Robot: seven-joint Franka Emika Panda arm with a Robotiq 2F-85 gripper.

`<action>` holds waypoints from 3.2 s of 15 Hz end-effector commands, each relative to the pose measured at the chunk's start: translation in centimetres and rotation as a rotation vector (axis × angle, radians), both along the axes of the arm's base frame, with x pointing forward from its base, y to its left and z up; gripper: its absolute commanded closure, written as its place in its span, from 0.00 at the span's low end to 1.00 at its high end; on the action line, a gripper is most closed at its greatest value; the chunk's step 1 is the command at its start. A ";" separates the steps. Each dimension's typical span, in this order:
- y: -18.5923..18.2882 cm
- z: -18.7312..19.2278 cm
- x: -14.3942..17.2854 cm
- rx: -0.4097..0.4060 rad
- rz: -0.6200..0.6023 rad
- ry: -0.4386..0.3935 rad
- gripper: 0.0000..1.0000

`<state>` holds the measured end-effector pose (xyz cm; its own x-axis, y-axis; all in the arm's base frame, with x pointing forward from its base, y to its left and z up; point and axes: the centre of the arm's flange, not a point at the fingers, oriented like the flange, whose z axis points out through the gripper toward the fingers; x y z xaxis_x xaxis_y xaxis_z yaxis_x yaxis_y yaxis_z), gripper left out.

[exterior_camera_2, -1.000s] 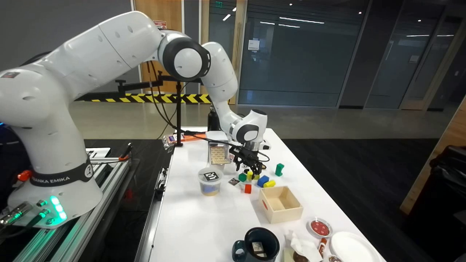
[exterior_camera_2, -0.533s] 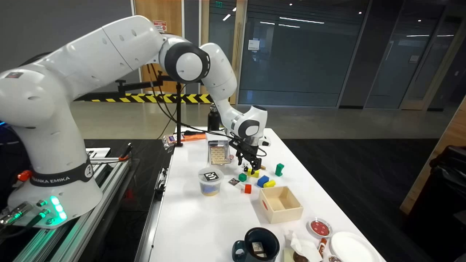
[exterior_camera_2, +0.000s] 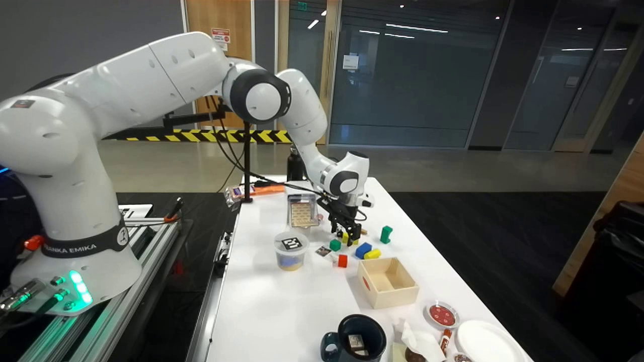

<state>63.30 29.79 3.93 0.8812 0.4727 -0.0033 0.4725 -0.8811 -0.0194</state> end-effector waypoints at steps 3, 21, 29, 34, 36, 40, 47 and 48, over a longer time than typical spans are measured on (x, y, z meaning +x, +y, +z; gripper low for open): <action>0.3 0.6 3.3 0.031 -0.115 0.009 0.00; 0.2 0.8 4.5 -0.024 -0.177 -0.004 0.39; -0.3 1.7 4.2 -0.050 -0.154 -0.003 0.00; -1.6 2.5 4.6 -0.060 -0.168 -0.014 0.00; -2.0 2.5 4.8 -0.061 -0.174 -0.016 0.26; -2.2 2.3 4.9 -0.065 -0.172 -0.013 0.47; -1.9 2.3 4.9 -0.070 -0.167 -0.018 0.91; -1.9 2.4 4.9 -0.070 -0.165 -0.022 0.91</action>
<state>68.15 27.81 5.63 0.9485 0.3169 -0.0041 0.3167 -0.9476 0.0423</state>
